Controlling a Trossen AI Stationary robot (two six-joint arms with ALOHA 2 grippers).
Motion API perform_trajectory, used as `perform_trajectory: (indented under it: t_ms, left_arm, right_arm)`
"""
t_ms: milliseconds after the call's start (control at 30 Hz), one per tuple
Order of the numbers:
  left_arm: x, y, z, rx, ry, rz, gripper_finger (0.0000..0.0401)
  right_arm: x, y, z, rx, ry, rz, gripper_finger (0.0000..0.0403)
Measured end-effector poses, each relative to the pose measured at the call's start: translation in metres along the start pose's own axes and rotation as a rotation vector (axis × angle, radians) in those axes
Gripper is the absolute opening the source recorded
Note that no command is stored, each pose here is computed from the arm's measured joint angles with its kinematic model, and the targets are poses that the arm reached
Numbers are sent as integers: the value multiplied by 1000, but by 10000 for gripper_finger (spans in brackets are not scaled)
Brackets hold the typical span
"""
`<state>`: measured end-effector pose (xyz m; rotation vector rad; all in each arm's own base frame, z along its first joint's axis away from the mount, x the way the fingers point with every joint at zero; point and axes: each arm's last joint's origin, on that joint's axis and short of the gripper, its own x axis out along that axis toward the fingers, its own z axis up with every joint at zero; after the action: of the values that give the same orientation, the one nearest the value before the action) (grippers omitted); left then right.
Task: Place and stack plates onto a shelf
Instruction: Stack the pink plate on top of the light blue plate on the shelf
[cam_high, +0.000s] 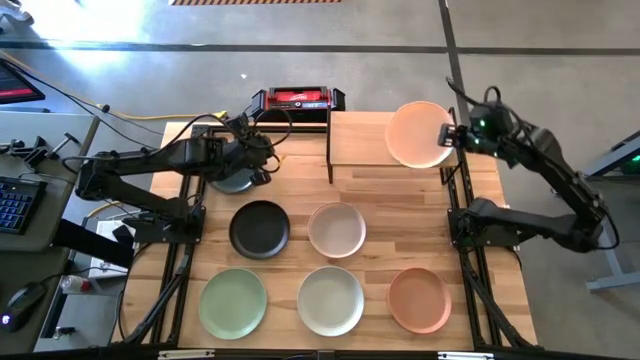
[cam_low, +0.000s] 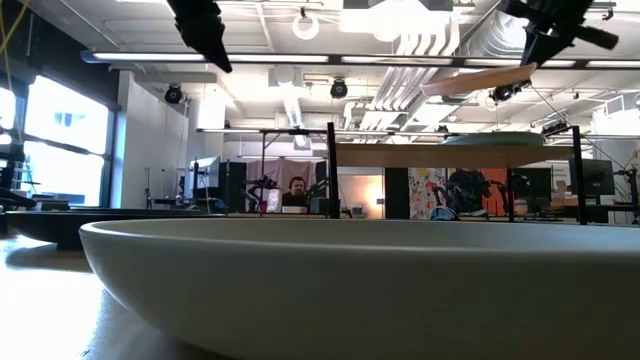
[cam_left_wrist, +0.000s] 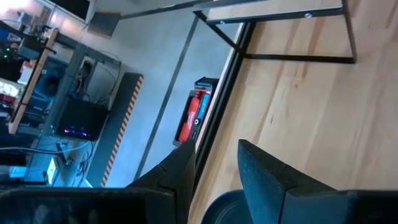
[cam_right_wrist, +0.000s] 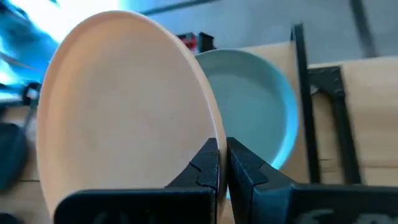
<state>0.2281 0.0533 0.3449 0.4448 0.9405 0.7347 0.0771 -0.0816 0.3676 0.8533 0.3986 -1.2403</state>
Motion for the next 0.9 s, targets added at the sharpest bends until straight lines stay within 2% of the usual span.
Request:
perform_trajectory:
  t_ms: [200, 333, 633, 900]
  left_arm:
    - [4, 4, -1, -14, 16, 13, 111]
    - [6, 7, -2, -22, 24, 21, 110]
    - [9, 11, -4, -37, 40, 34, 110]
    - [9, 11, -4, -63, 40, 34, 110]
  right_arm:
    - [5, -13, -16, 118, -82, 97, 0]
    - [14, -16, -22, 192, -74, 69, 0]
    - [37, -7, -21, 269, -42, 5, 0]
    - [46, -13, -20, 308, -61, -140, 0]
